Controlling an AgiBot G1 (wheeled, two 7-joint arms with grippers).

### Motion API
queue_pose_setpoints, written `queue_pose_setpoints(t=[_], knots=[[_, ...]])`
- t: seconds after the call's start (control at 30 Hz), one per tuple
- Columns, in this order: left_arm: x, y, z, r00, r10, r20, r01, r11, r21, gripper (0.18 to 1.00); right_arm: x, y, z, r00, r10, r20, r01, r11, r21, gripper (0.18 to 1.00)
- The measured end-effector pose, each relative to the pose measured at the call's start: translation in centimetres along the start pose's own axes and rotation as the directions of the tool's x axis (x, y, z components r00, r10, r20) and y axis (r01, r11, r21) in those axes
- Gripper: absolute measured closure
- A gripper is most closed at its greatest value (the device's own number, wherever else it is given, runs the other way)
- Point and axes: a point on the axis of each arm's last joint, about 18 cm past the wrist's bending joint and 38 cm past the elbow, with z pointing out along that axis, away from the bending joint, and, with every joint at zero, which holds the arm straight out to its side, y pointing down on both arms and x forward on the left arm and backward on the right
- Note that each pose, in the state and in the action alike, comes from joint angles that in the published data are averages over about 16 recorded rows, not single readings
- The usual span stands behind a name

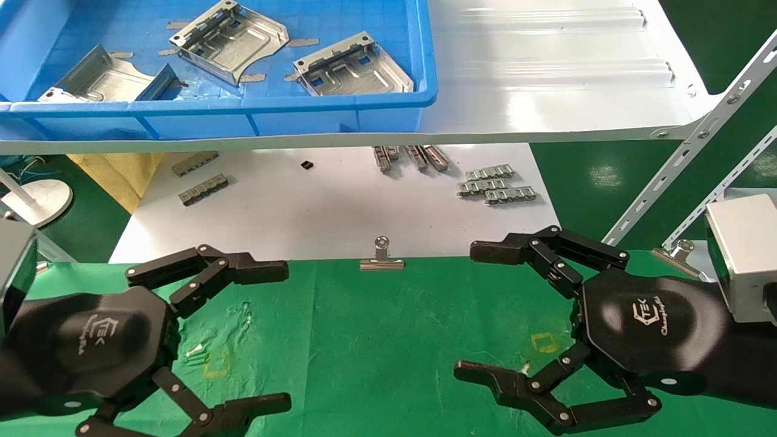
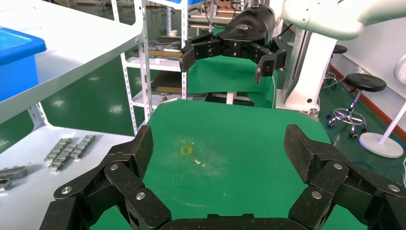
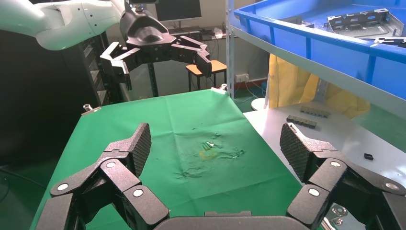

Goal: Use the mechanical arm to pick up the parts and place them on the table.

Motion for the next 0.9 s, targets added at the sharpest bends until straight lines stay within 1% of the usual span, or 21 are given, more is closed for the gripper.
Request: queue_pose_setpoints(t=[0.9], knots=[[0.00, 0.00, 0.00, 1.000, 0.000, 0.000, 0.000, 1.000, 0.000, 0.183, 0.00, 0.00, 0.00, 1.000, 0.000, 0.000, 0.000, 1.000, 0.000, 0.179]])
